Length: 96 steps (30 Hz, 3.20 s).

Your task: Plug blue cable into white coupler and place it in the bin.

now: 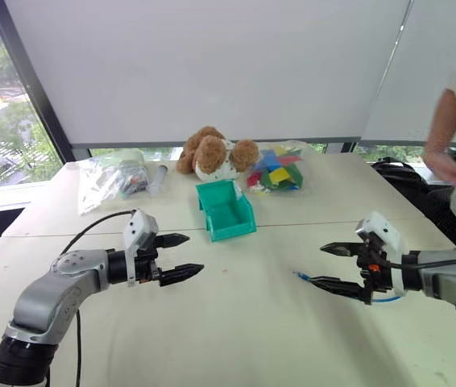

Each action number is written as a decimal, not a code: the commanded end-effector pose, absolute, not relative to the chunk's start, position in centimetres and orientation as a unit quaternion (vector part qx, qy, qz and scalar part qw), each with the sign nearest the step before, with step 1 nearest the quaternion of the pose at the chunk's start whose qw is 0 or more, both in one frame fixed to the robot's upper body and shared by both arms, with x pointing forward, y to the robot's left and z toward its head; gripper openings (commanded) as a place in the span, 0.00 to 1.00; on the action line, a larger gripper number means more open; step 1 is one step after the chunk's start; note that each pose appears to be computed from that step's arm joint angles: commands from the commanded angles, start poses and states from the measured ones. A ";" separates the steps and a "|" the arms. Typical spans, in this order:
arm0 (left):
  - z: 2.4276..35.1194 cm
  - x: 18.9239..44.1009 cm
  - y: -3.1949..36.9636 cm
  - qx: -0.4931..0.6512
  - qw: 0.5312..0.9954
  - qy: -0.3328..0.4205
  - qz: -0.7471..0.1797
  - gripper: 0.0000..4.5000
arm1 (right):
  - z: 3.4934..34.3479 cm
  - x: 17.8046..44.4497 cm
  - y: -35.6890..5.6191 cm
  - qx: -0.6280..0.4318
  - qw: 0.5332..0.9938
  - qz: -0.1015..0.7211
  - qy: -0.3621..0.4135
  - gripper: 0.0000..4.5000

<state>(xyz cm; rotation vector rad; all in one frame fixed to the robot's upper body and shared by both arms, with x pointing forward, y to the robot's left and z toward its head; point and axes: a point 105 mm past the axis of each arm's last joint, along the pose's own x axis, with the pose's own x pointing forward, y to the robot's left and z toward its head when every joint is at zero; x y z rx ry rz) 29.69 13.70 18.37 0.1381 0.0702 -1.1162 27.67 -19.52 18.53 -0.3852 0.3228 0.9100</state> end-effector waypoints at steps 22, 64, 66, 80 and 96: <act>20.1 30.0 12.3 0.055 0.836 0.000 -0.546 1.00 | 13.6 29.0 -22.9 -0.185 0.883 0.389 0.186 0.99; 17.9 28.7 12.1 0.058 0.824 0.037 -0.562 1.00 | 8.1 34.0 -6.7 -0.364 0.659 0.638 0.161 0.06; 17.0 28.5 12.0 0.056 0.819 0.049 -0.570 1.00 | 8.2 34.2 -6.7 -0.373 0.653 0.640 0.157 0.22; 10.1 30.7 10.7 0.151 0.755 0.109 -0.629 1.00 | 12.5 29.5 -10.9 -0.354 0.701 0.605 0.136 1.00; 7.2 32.5 11.0 0.171 0.730 0.146 -0.645 0.58 | 13.2 26.2 -12.9 -0.324 0.760 0.541 0.155 1.00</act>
